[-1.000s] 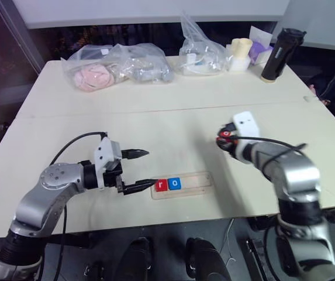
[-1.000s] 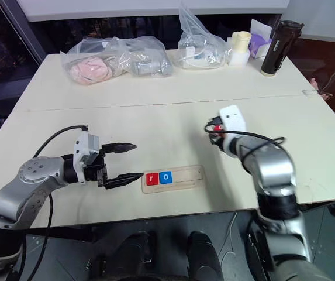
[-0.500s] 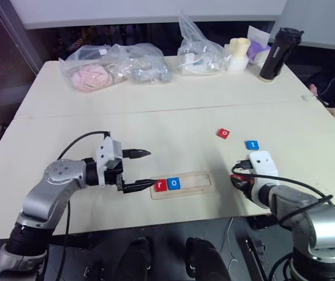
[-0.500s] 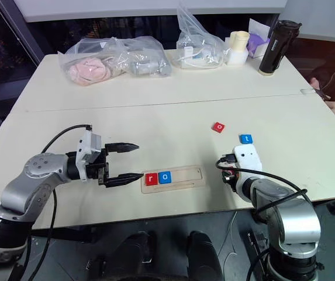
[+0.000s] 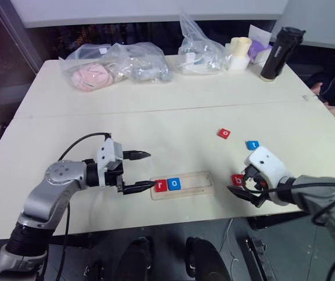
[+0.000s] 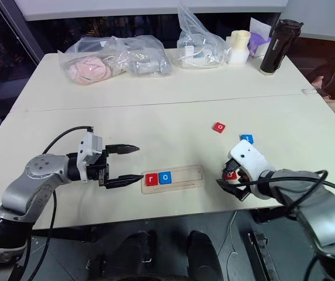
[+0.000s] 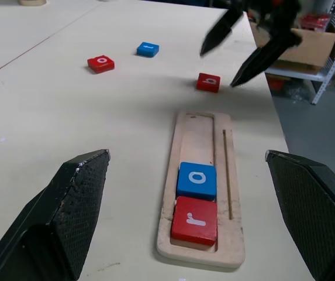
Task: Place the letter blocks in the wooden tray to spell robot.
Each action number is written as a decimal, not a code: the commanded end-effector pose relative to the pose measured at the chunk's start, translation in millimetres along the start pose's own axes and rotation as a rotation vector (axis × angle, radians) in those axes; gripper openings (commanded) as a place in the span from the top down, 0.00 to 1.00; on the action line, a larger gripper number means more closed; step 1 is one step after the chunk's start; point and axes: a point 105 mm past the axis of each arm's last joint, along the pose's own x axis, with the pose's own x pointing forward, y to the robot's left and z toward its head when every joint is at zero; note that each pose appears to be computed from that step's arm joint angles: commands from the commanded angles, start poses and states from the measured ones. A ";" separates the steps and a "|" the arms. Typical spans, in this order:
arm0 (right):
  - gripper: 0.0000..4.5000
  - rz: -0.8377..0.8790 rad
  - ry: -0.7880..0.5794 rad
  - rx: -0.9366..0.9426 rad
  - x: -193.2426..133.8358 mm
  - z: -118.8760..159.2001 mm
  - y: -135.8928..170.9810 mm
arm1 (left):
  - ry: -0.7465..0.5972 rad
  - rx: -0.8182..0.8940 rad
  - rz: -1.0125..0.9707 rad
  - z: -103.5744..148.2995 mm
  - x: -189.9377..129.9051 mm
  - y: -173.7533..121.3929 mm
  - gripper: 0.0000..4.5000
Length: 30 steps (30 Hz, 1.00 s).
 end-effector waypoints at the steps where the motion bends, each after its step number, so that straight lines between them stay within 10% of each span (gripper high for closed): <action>1: 0.01 0.105 -0.073 -0.230 -2.1 8.9 -8.5 | -0.015 0.046 0.010 9.3 -2.4 1.8 0.00; 22: 0.01 0.290 0.023 -0.341 28.1 -47.4 -44.6 | 0.010 0.052 0.017 12.2 -12.0 -5.6 0.00; 30: 0.75 0.282 0.028 -0.345 29.6 -46.2 -47.7 | 0.013 0.060 0.016 12.8 -11.0 -4.9 0.00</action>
